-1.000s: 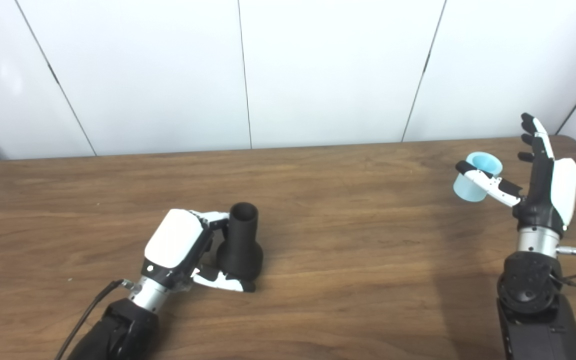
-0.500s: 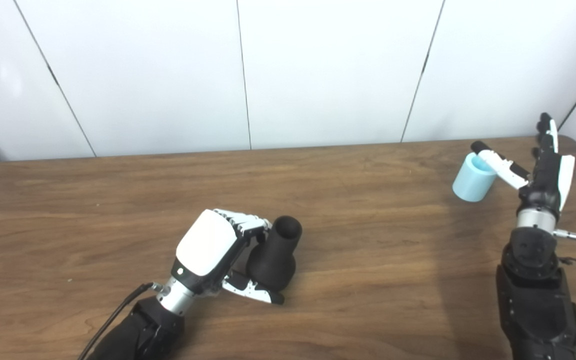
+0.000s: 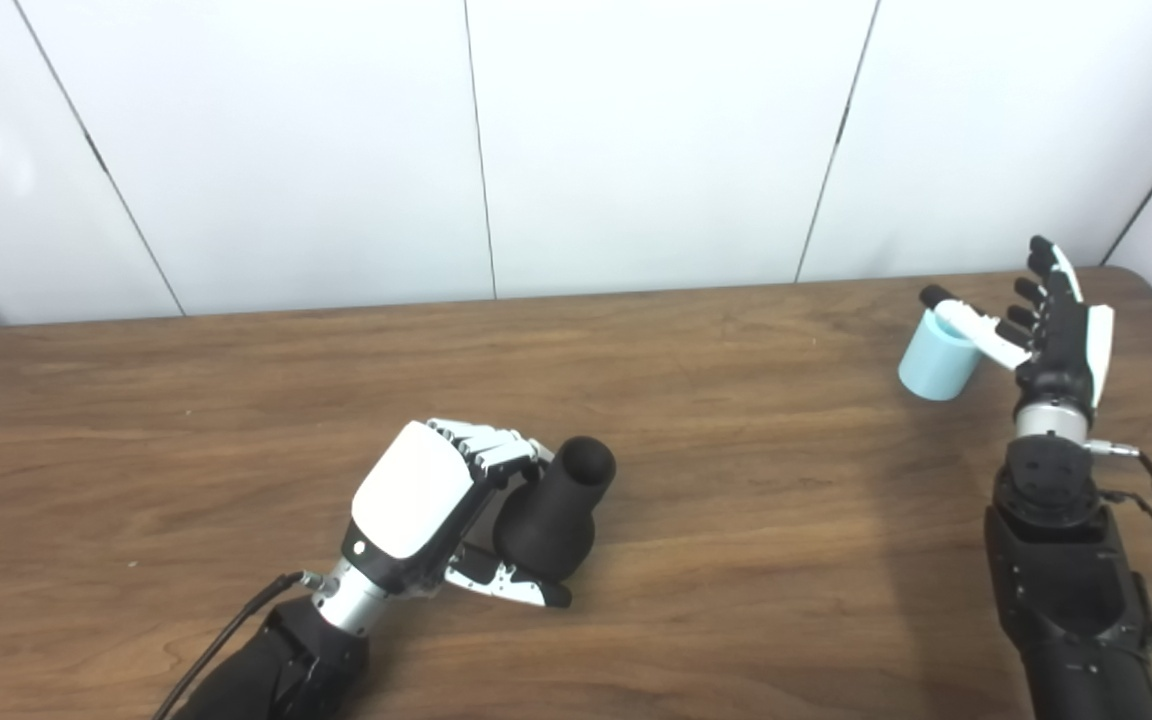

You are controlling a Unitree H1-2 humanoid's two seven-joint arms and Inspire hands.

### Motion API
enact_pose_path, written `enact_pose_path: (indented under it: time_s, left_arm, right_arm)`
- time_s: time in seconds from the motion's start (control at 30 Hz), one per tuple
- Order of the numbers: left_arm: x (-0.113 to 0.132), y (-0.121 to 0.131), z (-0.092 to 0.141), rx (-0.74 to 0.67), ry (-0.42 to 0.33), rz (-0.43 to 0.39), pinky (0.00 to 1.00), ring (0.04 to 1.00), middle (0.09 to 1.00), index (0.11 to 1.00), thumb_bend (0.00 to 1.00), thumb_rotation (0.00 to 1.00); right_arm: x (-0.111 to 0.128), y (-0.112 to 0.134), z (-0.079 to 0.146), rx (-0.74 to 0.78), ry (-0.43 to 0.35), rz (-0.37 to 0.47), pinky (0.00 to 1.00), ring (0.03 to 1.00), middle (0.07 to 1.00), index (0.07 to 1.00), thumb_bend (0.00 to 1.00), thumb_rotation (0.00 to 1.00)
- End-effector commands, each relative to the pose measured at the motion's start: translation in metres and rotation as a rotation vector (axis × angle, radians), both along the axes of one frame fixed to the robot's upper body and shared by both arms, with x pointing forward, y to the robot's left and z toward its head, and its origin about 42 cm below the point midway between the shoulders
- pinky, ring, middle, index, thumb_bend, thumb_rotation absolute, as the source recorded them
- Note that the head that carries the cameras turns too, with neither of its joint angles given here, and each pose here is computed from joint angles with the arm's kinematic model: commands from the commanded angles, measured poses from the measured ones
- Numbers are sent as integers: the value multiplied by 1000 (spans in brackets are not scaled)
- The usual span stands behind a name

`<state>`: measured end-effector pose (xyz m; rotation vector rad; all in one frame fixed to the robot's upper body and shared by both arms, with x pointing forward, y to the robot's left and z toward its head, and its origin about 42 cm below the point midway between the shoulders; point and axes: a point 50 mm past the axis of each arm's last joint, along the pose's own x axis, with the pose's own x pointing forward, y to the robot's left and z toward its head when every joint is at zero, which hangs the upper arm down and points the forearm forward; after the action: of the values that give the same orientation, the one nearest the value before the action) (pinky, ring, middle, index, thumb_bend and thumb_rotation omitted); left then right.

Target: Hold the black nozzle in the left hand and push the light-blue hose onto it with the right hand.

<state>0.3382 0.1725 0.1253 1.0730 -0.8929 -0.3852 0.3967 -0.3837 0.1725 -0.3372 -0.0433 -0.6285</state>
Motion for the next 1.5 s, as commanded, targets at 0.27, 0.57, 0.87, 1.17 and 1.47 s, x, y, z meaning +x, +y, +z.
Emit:
enact_pose_path:
  time_s: [0.27, 0.57, 0.87, 1.17, 1.47]
  left_arm:
    - [-40, -5, -56, -13, 180, -3, 233, 365, 501, 535, 496, 0]
    - [-41, -4, -55, -12, 189, -4, 224, 359, 496, 539, 495, 0]
    - [-42, -4, -55, -16, 195, -4, 203, 343, 478, 548, 492, 0]
    - [-39, -1, -61, -43, 324, 6, 122, 183, 469, 486, 521, 0]
    - [-39, 2, -64, -29, 339, 7, 143, 204, 391, 511, 514, 0]
  right_arm:
    - [13, 0, 8, -129, 28, 52, 770, 855, 881, 903, 997, 310]
    - [15, 0, -2, -130, 65, 83, 804, 875, 897, 906, 986, 313]
    - [14, 3, -5, -108, 82, 60, 746, 808, 829, 857, 942, 254]
    - [14, 2, -12, -13, -22, -68, 547, 606, 602, 507, 579, 106]
    - [15, 3, -14, -3, -81, -86, 410, 454, 486, 486, 519, 0]
